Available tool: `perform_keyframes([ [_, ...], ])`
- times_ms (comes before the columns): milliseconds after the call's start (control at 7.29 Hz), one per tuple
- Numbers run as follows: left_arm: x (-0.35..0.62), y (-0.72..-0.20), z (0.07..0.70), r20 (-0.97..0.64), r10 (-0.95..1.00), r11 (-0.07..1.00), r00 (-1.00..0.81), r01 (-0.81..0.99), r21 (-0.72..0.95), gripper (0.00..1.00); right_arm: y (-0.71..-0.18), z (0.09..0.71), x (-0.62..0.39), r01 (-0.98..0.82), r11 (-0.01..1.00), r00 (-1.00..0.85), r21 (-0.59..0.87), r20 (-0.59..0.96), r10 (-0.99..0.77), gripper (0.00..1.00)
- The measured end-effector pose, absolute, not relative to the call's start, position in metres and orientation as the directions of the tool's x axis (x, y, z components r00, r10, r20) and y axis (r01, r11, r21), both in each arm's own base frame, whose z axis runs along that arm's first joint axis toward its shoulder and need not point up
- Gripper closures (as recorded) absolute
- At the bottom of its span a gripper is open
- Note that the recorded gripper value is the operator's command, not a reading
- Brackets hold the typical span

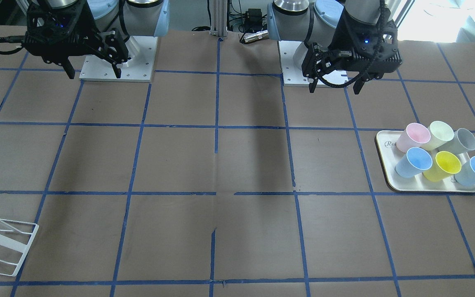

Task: Transfer IKEA cup to right arm and place on rack

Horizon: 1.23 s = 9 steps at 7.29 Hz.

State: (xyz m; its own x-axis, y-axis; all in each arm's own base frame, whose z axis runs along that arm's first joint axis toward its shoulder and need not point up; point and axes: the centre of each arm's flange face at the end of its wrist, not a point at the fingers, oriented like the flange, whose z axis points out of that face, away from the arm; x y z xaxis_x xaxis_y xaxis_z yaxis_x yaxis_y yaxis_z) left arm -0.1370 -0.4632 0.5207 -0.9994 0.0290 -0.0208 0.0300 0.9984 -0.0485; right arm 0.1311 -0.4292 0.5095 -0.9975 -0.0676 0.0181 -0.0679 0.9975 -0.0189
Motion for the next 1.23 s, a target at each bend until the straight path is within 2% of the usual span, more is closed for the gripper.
perform_keyframes([
  [1234,-0.1374,-0.4627,0.5187,-0.016,0.030,0.999,-0.999,0.030,-0.045,0.00,-0.4265,0.5103,0.1311,-0.061,0.998,-0.998,-0.012,0.019,-0.061,0.00],
])
